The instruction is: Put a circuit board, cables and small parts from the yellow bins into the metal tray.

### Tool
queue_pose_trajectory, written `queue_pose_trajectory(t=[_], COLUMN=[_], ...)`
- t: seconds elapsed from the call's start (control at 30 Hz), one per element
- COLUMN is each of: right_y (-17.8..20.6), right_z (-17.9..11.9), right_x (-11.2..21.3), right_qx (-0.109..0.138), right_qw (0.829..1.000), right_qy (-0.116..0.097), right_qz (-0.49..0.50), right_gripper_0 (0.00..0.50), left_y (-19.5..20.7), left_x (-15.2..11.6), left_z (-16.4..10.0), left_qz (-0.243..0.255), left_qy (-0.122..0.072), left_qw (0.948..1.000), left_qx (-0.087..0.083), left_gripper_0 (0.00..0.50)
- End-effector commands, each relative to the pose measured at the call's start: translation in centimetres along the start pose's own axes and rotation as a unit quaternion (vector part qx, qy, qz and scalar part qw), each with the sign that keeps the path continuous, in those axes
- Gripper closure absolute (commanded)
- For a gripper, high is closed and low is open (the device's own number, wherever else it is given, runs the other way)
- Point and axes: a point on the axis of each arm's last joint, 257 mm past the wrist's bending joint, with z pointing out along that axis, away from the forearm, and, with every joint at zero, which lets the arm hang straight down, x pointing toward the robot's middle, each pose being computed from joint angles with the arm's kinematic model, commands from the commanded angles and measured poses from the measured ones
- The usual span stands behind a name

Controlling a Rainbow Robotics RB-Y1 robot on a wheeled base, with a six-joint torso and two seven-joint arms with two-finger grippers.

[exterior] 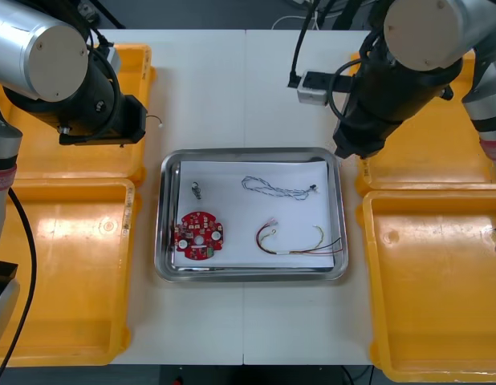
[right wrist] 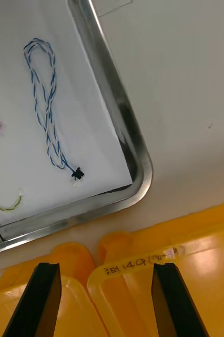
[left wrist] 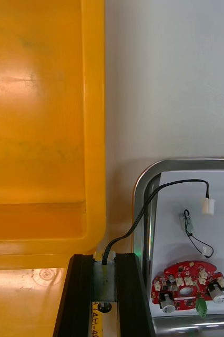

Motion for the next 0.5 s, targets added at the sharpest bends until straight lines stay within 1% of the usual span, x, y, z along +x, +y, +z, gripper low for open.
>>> queue_pose_trajectory(t=[0.03, 0.17, 0.2, 0.33, 0.5], right_y=[-2.8, -2.6, -2.6, -2.4, -2.3], right_z=[-4.6, -5.1, -5.0, -5.2, -5.7], right_x=[0.0, 1.1, 2.0, 3.5, 5.8], right_qx=[0.069, 0.085, 0.09, 0.101, 0.111], right_qw=[0.997, 0.993, 0.991, 0.985, 0.97], right_qy=[-0.019, -0.022, -0.019, -0.021, -0.028], right_qz=[0.035, 0.077, 0.097, 0.139, 0.215], right_gripper_0=[0.0, 0.0, 0.0, 0.0, 0.0], left_y=[-1.5, -1.5, -1.7, -2.0, -2.6], left_x=[0.3, 0.3, 0.4, 0.6, 1.1], left_z=[-0.5, -0.5, -0.5, -0.4, 0.0], left_qz=[-0.029, -0.031, -0.031, -0.031, -0.03], left_qy=[-0.006, -0.004, -0.003, -0.001, 0.005], left_qw=[0.9995, 0.9994, 0.9994, 0.9994, 0.9995], left_qx=[0.011, 0.012, 0.015, 0.015, 0.011], left_gripper_0=[0.5, 0.5, 0.5, 0.5, 0.5])
